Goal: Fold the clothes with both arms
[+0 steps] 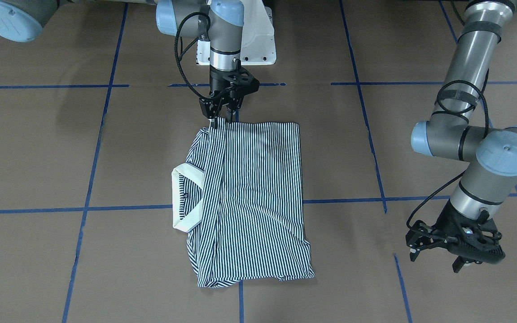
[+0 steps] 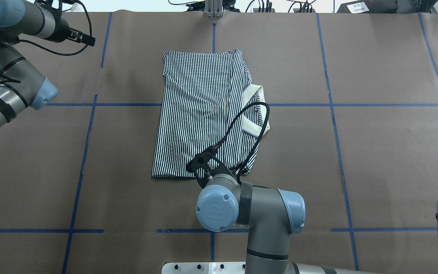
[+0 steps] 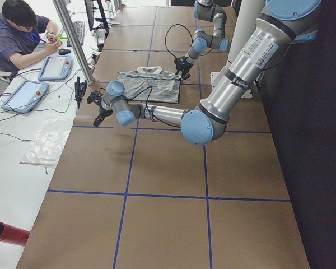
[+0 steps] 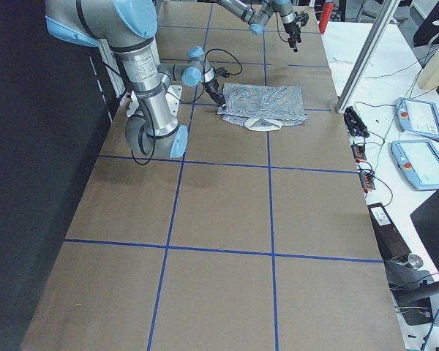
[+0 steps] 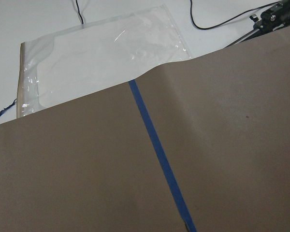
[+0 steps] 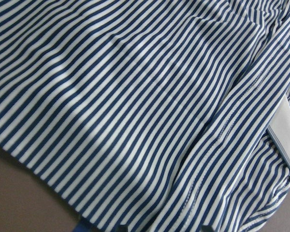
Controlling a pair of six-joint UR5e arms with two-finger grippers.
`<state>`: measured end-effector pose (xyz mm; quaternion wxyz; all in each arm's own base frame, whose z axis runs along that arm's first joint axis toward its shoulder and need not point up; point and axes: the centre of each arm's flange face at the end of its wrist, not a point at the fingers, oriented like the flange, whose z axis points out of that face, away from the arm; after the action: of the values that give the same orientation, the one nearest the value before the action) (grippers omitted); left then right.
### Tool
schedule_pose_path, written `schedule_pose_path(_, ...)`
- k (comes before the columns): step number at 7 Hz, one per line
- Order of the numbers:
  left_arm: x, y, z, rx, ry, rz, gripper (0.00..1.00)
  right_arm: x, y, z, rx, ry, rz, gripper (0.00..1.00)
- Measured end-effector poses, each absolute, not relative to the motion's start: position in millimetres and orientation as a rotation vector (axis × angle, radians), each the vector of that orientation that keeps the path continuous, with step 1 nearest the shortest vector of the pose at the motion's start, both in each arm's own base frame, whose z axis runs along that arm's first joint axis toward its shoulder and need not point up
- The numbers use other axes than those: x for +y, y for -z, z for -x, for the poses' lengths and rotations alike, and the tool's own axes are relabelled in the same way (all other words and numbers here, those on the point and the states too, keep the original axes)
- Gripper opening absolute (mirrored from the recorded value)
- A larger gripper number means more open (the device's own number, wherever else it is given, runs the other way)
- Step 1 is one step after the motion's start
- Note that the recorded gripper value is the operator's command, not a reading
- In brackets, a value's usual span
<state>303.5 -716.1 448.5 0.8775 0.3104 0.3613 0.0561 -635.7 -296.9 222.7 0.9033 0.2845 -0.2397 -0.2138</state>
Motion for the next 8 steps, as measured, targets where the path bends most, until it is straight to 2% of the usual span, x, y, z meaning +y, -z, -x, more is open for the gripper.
schedule_pose_path(1, -716, -448, -304, 0.754, -0.117, -0.648, 1.00, -294, -223, 637, -0.496, 0.446, -0.586, 0.23)
schedule_pose_path(2, -716, -448, -303, 0.754, -0.117, -0.648, 1.00, -293, -224, 637, -0.490, 0.449, -0.583, 0.00)
schedule_pose_path(7, -716, -449, -303, 0.755, -0.112, -0.645, 1.00, -286, -237, 594, -0.438, 0.458, -0.562, 0.00)
schedule_pose_path(8, -714, -449, -304, 0.760, -0.103, -0.641, 1.00, -285, -253, 582, -0.429, 0.444, -0.553, 0.40)
